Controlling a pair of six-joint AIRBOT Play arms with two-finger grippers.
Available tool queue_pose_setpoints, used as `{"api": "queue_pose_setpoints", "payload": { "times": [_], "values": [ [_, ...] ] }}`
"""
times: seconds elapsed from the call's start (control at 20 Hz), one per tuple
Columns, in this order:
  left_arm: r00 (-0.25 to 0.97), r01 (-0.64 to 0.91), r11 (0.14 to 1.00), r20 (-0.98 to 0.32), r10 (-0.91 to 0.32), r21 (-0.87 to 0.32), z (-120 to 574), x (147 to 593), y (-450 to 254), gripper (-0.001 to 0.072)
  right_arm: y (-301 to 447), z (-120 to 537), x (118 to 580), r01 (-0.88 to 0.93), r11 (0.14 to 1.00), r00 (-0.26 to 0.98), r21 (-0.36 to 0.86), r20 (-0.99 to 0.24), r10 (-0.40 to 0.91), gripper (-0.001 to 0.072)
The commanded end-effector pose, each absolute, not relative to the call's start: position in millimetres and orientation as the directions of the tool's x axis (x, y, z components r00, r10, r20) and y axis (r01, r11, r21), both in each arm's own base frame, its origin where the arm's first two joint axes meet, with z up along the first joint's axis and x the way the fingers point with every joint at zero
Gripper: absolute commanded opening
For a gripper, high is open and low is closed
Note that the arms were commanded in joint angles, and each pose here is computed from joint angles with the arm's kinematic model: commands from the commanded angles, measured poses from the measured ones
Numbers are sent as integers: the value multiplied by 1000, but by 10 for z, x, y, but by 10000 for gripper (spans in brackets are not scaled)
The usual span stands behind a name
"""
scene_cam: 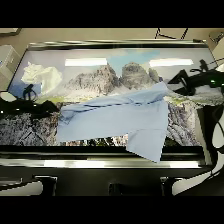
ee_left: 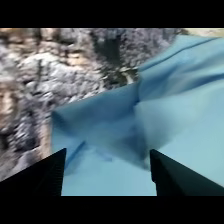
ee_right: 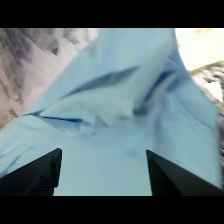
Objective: Fold the clothes and pants, and hang the long-sleeved shirts on hangers.
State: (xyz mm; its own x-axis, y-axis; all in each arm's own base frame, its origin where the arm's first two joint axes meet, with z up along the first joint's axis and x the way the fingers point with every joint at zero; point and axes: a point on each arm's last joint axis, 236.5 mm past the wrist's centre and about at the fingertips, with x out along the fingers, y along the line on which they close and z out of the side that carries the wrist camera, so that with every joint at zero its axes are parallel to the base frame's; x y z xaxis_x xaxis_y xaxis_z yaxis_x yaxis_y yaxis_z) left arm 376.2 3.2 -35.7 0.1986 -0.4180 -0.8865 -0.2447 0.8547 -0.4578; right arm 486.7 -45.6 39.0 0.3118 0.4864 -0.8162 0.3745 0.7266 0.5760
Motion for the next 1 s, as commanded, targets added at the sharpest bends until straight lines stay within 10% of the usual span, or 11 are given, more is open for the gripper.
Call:
{"api": "queue_pose_setpoints", "payload": {
  "times": [0.0,0.5,0.7,0.95],
  "values": [
    [-20,-358,849,-906,-423,-388,-330,3004,616,516,-1117,294,3844,434,855,18,284,-952,307,605],
    [-15,-427,697,-766,-642,-576,-1162,2410,-247,485,-760,-56,3178,438,847,-94,301,-922,376,605],
    [17,-423,719,-799,-602,-551,-1251,2556,-346,74,-880,-104,3156,439,863,-104,250,-940,325,592],
    [63,-388,738,-815,-576,-552,-1147,2667,-310,25,-710,-482,2980,469,839,-141,275,-915,378,567]
  ]
}}
